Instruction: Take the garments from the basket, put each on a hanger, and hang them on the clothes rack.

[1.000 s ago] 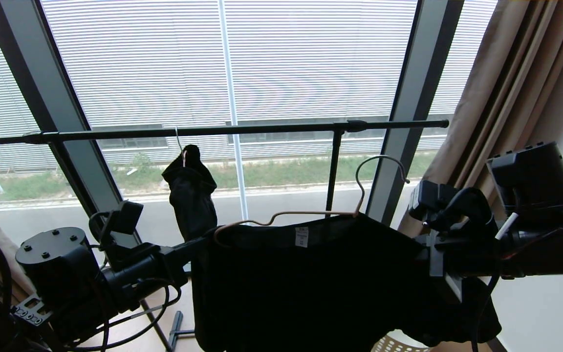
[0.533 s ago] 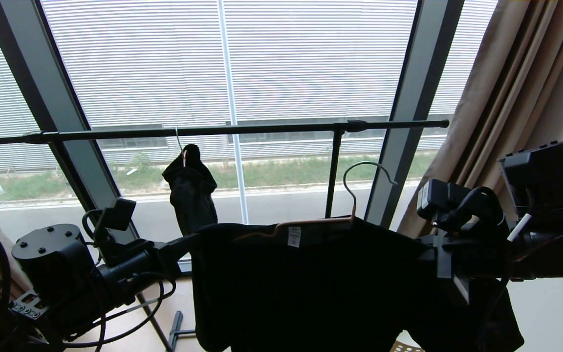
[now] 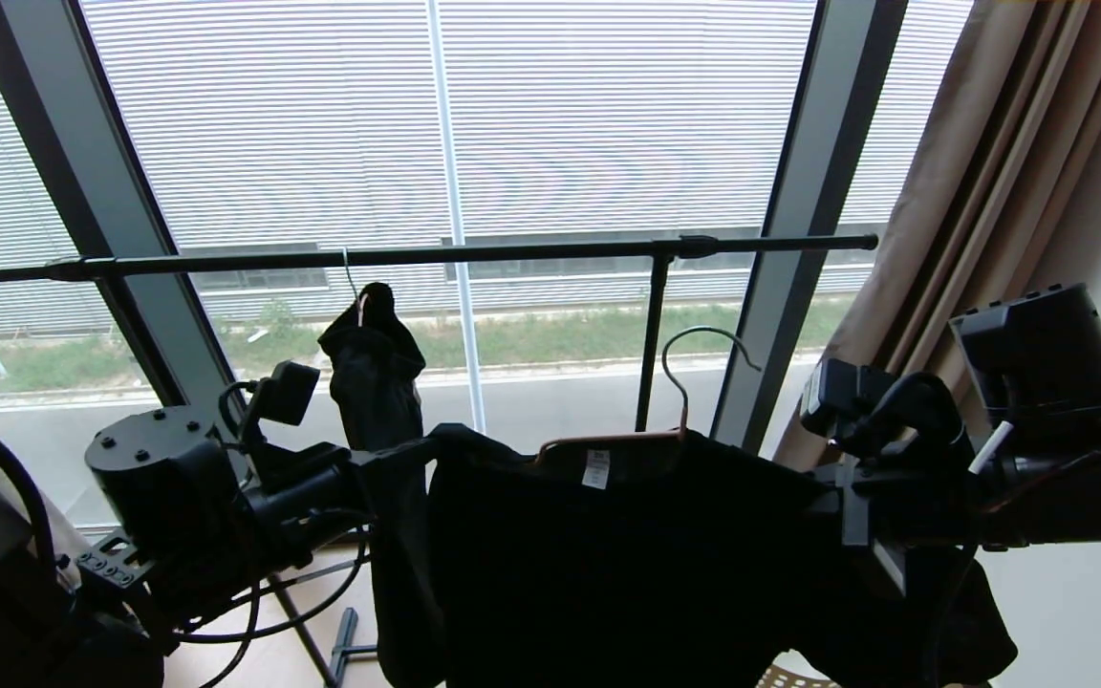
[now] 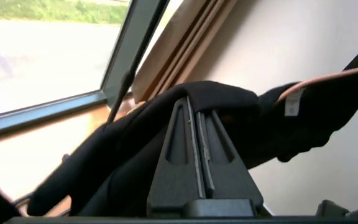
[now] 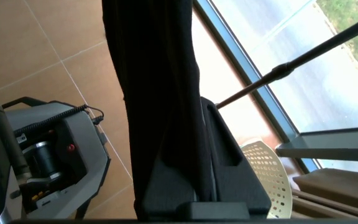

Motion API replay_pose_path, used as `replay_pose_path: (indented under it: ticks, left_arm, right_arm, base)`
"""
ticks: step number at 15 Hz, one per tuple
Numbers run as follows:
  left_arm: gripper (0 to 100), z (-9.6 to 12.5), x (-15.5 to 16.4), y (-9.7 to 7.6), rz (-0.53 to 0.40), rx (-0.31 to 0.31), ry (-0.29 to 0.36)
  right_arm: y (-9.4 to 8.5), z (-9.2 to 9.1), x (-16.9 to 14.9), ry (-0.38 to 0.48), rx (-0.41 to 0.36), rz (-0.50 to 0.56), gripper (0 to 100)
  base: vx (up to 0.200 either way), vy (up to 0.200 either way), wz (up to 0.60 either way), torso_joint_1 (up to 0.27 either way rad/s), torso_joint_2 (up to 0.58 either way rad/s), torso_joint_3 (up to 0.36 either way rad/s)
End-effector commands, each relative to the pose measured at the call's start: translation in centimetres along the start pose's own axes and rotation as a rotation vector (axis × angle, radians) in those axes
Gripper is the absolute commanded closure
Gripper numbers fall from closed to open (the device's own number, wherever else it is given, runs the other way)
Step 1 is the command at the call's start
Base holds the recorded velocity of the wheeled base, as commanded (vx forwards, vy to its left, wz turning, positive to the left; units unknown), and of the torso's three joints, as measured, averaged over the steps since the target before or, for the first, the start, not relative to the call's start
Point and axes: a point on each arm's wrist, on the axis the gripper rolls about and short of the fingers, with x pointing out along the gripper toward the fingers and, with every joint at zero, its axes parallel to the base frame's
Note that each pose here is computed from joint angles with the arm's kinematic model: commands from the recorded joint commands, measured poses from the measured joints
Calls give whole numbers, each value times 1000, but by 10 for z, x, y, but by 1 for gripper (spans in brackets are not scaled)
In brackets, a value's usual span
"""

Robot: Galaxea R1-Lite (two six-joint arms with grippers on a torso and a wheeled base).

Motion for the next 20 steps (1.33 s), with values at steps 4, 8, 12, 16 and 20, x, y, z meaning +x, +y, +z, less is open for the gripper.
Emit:
replay_pose_path:
  ticks: [4, 8, 12, 16, 20]
  left_arm:
    - [100, 28, -12, -49, -91, 77, 18]
    - [100, 19, -20, -63, -124, 94, 50]
    - [100, 18, -18, -67, -112, 100, 42]
    - [100, 16, -15, -73, -84, 101, 34]
    - [100, 18, -11, -72, -36, 109, 37]
  right_arm:
    - [-6, -1, 15, -17, 34, -10, 100]
    - [-2, 0, 17, -28, 50, -7, 100]
    - [-1, -1, 22, 0, 50, -27, 100]
    - [14, -4, 41, 1, -1, -64, 100]
    - [25, -10, 56, -31, -50, -191, 100]
  base:
    - [0, 0, 0, 0, 0, 0]
    - [0, 0, 0, 0, 0, 0]
    - [0, 0, 0, 0, 0, 0]
    - [0, 0, 0, 0, 0, 0]
    - [0, 0, 0, 0, 0, 0]
